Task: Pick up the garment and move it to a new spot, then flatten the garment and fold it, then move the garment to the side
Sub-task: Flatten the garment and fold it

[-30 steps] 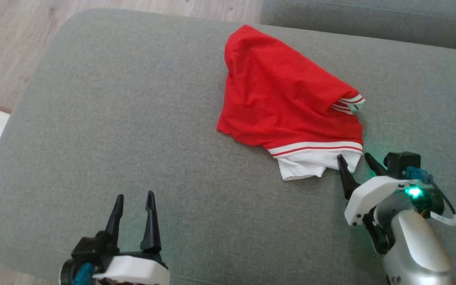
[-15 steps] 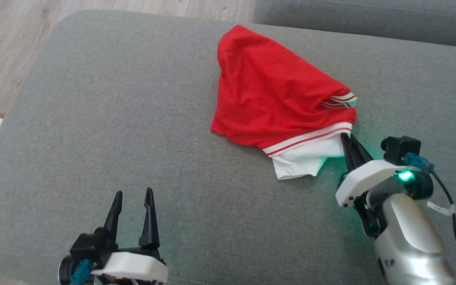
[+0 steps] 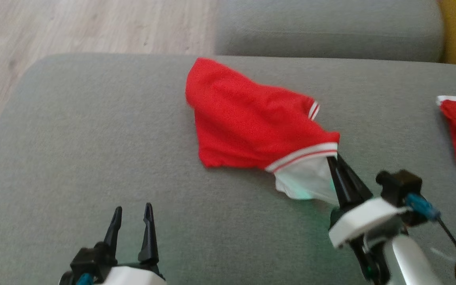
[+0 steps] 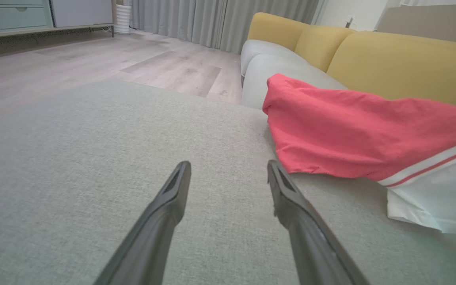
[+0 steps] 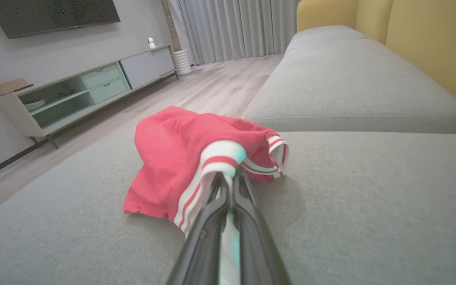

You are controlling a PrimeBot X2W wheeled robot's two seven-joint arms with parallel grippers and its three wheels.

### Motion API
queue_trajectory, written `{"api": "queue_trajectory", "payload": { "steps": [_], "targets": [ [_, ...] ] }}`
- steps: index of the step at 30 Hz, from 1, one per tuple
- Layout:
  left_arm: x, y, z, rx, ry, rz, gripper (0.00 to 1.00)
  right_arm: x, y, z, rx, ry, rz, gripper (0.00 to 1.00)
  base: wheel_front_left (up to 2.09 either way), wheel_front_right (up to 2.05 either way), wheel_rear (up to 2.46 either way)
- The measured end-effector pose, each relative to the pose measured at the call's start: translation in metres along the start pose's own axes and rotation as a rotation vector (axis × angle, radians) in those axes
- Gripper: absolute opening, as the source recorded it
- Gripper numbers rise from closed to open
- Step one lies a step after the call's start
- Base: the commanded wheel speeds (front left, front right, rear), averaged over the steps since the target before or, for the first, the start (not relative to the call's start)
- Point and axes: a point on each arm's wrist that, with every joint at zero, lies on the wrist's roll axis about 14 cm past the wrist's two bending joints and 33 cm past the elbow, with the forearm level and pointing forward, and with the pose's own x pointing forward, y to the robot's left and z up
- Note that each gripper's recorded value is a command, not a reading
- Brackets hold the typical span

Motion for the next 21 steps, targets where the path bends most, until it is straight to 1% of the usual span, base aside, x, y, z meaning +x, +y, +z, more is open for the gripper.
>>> {"api": "queue_trajectory", "payload": {
  "steps": [5, 8, 11, 12, 16, 21],
  "targets": [
    [0.002, -0.017, 0.004, 0.0, -0.012, -0.054, 1.0, -0.041, -0.001, 0.012, 0.0, 0.0, -0.039, 0.0, 0.0, 0.0, 0.0],
    [0.004, -0.019, 0.001, -0.001, -0.001, -0.061, 1.0, -0.051, -0.011, 0.008, 0.013, 0.032, -0.078, 0.0, 0.0, 0.0, 0.0],
    [0.006, -0.016, -0.005, -0.002, 0.023, -0.052, 1.0, -0.048, -0.031, 0.001, 0.049, 0.062, -0.128, 0.0, 0.0, 0.0, 0.0],
    [0.006, -0.016, -0.005, -0.002, 0.023, -0.052, 1.0, -0.048, -0.031, 0.001, 0.049, 0.062, -0.128, 0.0, 0.0, 0.0, 0.0],
    [0.01, -0.012, -0.011, 0.004, 0.043, -0.039, 1.0, -0.031, -0.07, -0.017, 0.078, 0.123, -0.219, 0.0, 0.0, 0.0, 0.0],
    [0.016, -0.003, -0.01, 0.004, 0.044, -0.012, 1.0, -0.004, -0.115, -0.027, 0.067, 0.162, -0.322, 0.0, 0.0, 0.0, 0.0]
  ]
}}
